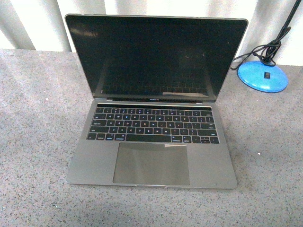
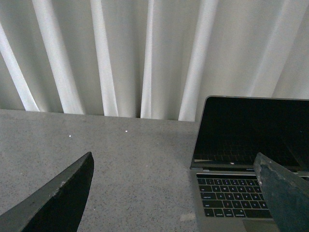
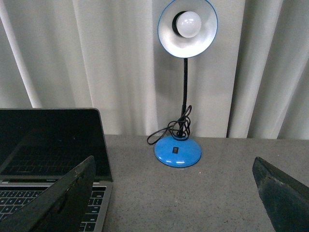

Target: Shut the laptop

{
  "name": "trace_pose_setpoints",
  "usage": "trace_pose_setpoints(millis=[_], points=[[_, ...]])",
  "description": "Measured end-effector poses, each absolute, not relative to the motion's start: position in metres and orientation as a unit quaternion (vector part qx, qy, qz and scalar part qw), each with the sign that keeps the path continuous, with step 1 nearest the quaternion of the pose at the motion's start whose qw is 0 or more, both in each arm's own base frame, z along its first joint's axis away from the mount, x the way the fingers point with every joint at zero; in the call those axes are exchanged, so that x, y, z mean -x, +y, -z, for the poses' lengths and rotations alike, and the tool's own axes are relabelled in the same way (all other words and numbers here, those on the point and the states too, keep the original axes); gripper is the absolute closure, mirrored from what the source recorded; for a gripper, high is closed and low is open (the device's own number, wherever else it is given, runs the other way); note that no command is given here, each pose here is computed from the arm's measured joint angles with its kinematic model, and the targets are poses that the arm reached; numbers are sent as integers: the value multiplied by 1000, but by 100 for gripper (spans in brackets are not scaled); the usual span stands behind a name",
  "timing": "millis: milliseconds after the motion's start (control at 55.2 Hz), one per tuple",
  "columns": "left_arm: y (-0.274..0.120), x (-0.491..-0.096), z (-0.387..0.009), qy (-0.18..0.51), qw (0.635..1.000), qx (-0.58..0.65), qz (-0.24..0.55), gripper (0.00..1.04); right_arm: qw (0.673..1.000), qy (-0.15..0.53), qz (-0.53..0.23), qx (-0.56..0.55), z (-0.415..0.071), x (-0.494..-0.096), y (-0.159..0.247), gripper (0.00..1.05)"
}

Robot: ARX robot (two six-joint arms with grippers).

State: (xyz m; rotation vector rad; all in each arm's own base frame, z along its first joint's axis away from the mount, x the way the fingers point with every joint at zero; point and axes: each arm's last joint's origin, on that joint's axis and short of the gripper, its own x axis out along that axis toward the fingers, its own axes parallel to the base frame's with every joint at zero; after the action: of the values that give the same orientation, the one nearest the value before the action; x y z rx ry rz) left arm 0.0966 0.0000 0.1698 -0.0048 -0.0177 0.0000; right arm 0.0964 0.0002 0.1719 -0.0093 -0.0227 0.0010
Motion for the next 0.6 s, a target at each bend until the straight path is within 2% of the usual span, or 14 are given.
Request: trace_pose_setpoints(millis=[127,145,218,254,290,453,598], points=[[0,-97,-170,-9,1000,2,0,7,1000,-10,1,2,-172,-96,0,10],[0,-97,-169,2,1000,8,-12,7,1000,10,9,-6,-171,-97,0,10],[-1,-98,-162,112,986,28,-119,7,978,191,67,-51,-164,-98,-3,10],[0,-99,-159,127,980,31,-148,7,963,248,82,-67,-155,-98,-4,10],[0,-99,-157,132,978,35,-157,7,956,270,85,-74,-151,-98,-5,10],[1,-103,-164,130,978,62,-151,7,946,302,73,-95,-149,-103,-8,10],[2,-120,-183,119,987,56,-89,7,947,310,49,-73,-167,-135,-20,10]])
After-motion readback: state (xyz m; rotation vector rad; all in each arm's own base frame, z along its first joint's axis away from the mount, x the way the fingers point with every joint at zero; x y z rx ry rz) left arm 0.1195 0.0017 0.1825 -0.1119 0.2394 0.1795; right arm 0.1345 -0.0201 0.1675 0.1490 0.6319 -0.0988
